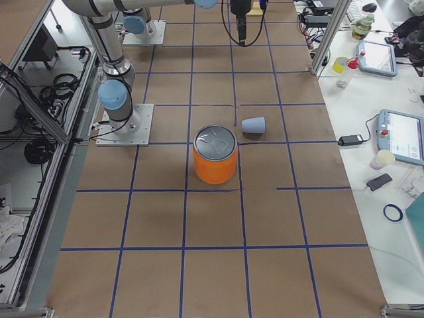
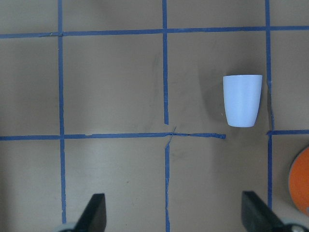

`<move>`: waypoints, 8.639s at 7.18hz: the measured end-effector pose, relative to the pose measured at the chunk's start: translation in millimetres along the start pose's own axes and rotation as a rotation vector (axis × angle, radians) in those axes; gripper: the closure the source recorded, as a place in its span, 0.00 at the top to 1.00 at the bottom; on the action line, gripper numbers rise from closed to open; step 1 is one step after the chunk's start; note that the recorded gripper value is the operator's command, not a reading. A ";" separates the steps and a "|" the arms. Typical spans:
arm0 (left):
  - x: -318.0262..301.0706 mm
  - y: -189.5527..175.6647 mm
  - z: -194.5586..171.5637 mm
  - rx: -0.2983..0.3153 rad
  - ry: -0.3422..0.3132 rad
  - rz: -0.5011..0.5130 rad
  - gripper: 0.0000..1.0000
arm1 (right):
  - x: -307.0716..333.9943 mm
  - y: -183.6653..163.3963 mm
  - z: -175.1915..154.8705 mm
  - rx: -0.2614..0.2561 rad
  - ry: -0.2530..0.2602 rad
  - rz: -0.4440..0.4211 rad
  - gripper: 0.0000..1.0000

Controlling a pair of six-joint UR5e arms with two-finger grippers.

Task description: Flip cup

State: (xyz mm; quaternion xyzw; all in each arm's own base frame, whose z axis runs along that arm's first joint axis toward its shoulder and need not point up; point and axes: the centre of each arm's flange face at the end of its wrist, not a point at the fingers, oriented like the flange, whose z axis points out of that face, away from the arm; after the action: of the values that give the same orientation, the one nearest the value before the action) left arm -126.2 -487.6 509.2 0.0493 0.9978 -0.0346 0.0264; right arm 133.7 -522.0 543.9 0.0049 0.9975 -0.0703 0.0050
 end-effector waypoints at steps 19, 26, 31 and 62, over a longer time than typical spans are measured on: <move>0.3 1.0 3.1 -0.006 0.002 0.000 1.00 | 167.3 -48.7 356.6 -0.132 0.004 -0.005 0.77; 0.2 0.4 2.5 -0.003 0.001 0.000 1.00 | 88.7 -55.1 300.0 -0.022 -0.086 -0.216 0.59; -2.5 -0.9 4.1 -0.004 -0.005 0.001 1.00 | -164.2 -20.9 272.5 0.052 -0.110 -0.721 0.59; 26.9 -81.1 328.9 -0.067 0.948 -0.162 1.00 | -14.4 76.2 -6.3 -0.001 0.016 0.042 1.00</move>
State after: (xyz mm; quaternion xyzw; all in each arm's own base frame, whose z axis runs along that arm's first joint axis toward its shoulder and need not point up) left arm -144.8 -589.1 185.4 -0.0191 0.9012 0.0218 -0.4324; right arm 148.9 -445.8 539.6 0.0263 0.9972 -0.0699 -0.0014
